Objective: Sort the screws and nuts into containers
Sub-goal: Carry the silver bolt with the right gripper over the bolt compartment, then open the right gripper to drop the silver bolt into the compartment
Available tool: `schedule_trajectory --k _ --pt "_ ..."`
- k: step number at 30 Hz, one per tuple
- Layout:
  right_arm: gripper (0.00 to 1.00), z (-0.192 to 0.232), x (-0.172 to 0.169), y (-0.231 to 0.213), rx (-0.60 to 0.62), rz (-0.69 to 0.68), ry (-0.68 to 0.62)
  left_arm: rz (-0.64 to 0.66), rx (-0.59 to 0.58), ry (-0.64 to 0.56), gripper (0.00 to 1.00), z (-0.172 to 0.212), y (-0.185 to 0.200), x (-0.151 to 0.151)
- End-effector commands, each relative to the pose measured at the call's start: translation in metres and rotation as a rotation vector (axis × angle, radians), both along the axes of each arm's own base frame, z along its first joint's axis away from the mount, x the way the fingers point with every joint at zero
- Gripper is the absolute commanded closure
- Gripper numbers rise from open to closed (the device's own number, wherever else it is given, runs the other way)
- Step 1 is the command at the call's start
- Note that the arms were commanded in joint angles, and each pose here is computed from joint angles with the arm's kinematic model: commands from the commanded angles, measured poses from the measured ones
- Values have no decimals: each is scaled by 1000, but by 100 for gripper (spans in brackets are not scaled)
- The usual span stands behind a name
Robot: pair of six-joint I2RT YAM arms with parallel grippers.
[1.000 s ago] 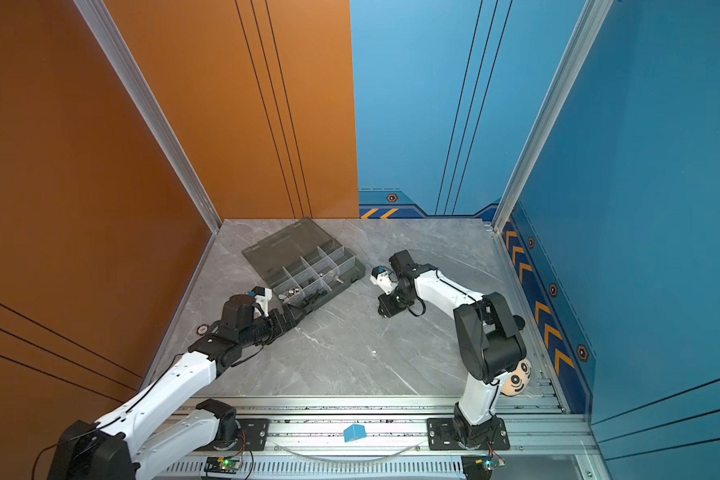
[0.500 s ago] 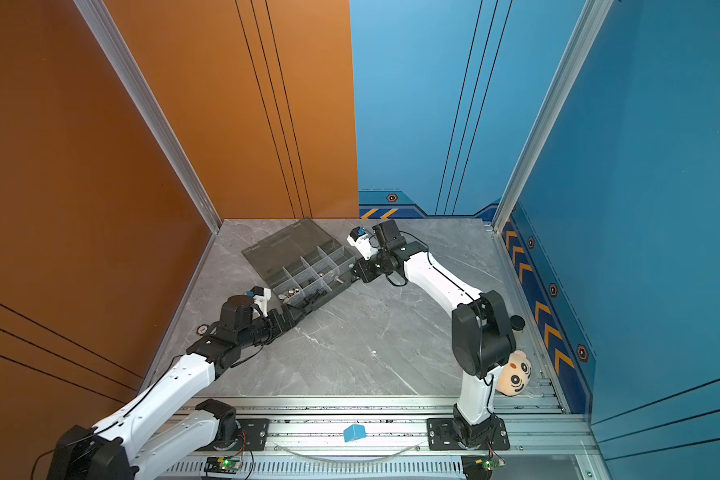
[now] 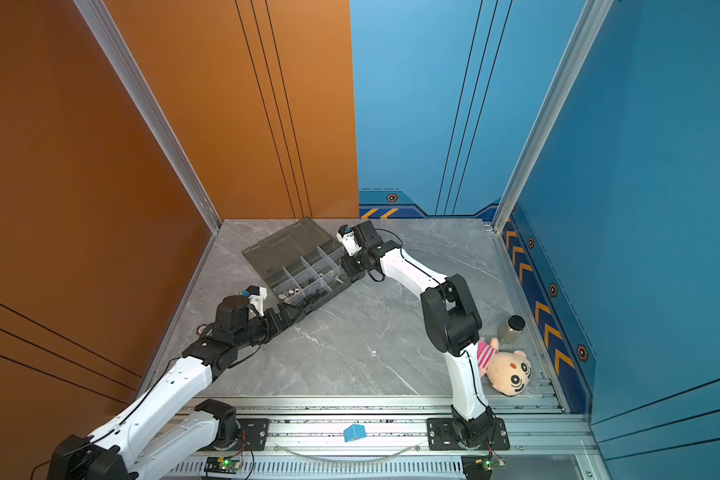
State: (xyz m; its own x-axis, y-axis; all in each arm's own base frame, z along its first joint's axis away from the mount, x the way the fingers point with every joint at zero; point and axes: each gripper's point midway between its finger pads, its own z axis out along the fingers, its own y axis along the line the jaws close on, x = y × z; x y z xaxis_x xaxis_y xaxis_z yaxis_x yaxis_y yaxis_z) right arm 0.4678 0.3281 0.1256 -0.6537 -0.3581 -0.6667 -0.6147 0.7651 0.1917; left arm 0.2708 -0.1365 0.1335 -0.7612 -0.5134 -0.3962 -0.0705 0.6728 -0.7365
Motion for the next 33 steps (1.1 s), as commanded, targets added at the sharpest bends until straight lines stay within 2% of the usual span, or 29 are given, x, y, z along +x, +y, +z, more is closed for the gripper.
schedule_trajectory --k 1,14,19,28,33 --pt "100 -5 16 5 -13 -68 -26 -9 4 25 2 -8 2 -7" --pt "100 -30 25 6 -65 -95 -5 -1 2 24 2 -7 6 -7" --pt "86 -38 25 3 -88 -105 8 0 1 21 2 -5 7 -7" --pt "77 -45 24 1 -108 -108 33 1 4 18 2 -3 8 -7" --pt "62 -45 23 -4 -126 -117 34 -1 7 12 2 0 8 -7"
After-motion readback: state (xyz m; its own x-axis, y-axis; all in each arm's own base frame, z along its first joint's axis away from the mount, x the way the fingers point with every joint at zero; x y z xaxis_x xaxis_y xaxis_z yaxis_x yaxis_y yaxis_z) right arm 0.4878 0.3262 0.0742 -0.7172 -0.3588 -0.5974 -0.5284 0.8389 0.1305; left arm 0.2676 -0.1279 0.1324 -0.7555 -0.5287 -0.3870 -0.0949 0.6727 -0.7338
